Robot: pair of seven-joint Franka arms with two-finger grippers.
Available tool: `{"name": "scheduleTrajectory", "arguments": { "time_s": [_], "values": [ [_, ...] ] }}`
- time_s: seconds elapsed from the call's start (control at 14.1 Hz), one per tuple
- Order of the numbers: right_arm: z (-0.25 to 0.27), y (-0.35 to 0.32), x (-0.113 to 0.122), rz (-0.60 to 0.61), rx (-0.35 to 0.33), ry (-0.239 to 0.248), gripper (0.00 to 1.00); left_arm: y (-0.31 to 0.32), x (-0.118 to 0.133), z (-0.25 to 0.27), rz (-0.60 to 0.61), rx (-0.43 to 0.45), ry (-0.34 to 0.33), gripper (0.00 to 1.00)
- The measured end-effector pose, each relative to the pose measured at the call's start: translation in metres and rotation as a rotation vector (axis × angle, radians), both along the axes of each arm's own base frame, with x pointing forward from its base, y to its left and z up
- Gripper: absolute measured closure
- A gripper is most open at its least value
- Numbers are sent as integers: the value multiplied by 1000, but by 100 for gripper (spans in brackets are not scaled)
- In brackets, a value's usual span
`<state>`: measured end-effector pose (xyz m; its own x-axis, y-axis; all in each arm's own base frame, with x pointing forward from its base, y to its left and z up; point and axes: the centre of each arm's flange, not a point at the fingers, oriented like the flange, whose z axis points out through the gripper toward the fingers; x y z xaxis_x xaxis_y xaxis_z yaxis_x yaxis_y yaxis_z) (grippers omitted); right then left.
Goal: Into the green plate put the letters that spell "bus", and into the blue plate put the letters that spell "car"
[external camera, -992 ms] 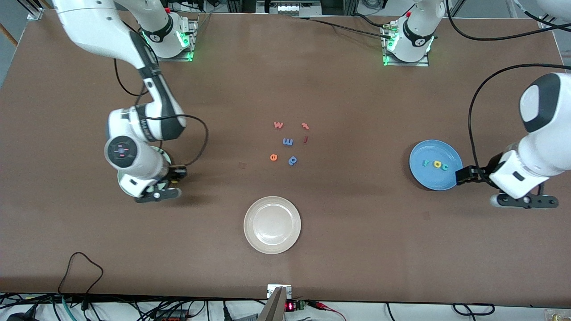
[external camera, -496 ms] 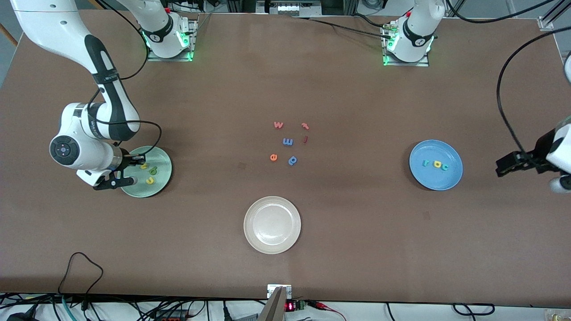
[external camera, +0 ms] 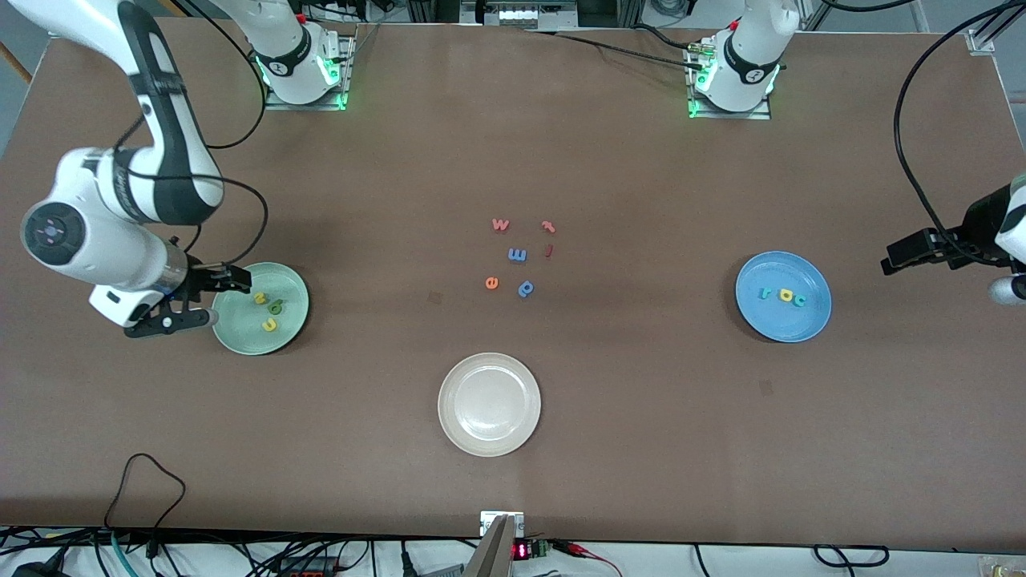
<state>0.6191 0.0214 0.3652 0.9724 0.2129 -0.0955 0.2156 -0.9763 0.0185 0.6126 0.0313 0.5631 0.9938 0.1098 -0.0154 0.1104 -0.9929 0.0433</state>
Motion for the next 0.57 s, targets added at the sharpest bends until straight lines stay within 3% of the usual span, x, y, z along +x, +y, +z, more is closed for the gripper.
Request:
{"name": "scheduleTrajectory", "arguments": {
  "time_s": [0.35, 0.57],
  "values": [
    [124, 13, 0, 19, -2, -41, 0, -19, -24, -8, -34, -10, 30, 0],
    [167, 10, -13, 20, -19, -60, 0, -21, -39, -6, -40, -14, 30, 0]
  ]
}}
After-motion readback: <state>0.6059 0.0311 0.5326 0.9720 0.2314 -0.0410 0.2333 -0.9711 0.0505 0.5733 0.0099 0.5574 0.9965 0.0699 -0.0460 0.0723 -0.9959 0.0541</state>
